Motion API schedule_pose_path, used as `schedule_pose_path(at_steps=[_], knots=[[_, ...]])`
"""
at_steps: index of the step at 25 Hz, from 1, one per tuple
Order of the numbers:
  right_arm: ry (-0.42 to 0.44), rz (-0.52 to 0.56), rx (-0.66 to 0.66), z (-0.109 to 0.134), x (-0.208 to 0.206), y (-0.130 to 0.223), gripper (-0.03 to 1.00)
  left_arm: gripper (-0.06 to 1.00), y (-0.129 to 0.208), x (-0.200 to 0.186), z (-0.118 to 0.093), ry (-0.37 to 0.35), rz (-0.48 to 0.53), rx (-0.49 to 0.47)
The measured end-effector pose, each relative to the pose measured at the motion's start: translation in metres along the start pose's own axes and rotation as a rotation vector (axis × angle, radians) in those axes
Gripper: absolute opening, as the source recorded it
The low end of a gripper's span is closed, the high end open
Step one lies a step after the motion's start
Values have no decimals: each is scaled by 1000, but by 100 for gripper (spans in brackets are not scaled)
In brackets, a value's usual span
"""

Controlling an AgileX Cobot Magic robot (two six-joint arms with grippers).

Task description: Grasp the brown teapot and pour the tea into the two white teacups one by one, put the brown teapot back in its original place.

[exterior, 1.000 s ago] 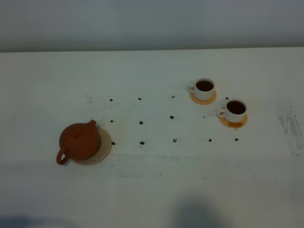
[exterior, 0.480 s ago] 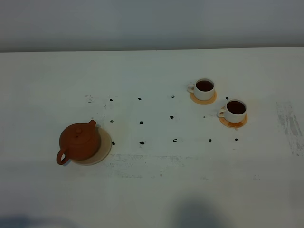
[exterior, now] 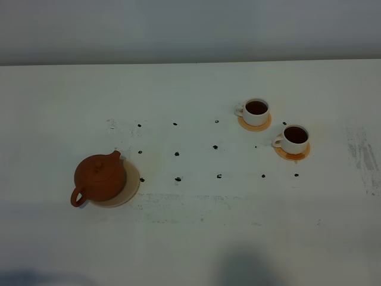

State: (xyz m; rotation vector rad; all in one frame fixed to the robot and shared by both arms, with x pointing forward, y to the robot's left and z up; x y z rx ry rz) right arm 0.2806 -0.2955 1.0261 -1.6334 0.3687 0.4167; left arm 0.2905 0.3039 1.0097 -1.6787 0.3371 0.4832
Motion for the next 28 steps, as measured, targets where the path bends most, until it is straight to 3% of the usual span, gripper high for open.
schedule_pose_path(at_steps=[28], knots=[[-26,-3,-14,1,0,0,44,57,0,0,0,0,0,0]])
Point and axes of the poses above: a point on each arm's last joint axis where the gripper is mounted, x pointing out along that axis toward the gripper, z along the wrist's bending axis when the last joint is at zero, y = z × x, the point moved 6 cm from there along x, pointing out along that axis toward the gripper, and after that the axes turned 5 degrees about -x, right-handed, at the moved point
